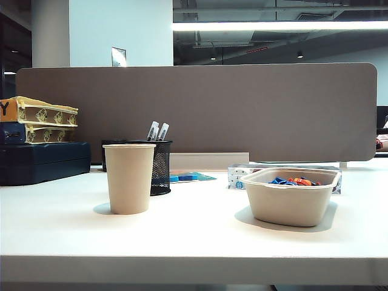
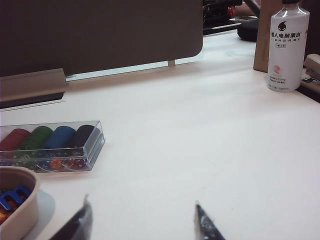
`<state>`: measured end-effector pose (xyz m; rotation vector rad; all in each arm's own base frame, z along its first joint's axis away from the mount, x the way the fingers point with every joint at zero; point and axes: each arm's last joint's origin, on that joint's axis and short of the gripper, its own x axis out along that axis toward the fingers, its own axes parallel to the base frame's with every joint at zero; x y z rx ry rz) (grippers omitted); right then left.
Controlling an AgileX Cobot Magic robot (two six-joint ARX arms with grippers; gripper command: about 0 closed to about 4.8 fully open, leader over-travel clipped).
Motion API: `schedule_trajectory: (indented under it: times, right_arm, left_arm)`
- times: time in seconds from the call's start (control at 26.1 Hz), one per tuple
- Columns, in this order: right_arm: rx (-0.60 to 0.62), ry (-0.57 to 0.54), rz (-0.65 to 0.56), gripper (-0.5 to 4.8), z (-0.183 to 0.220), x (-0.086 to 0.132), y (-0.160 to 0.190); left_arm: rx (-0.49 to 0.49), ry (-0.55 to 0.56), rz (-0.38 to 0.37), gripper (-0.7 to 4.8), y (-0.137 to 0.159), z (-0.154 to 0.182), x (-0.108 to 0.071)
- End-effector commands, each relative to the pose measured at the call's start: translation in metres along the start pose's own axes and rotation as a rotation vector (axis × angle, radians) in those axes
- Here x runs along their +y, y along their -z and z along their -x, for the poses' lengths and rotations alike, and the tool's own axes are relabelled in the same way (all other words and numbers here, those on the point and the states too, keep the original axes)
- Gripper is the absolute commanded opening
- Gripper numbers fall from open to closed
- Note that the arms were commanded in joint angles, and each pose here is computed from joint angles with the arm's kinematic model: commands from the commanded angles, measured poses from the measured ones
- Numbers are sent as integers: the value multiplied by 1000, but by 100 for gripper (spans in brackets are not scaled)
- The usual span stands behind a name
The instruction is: Pick up one pen and put it in the pen container.
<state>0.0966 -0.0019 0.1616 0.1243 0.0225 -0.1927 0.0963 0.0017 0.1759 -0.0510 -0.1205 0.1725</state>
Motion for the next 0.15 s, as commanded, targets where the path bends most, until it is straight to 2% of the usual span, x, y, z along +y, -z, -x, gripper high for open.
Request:
schedule_trajectory:
  times: [0.04,0.15]
  right_arm:
    - [-13,1,-5,253,0,0,0]
    - [-13,1,-5,253,0,0,0]
  left_arm:
    - [-14,2,3,76,-2,0,0]
    - [-14,2,3,76,-2,0,0]
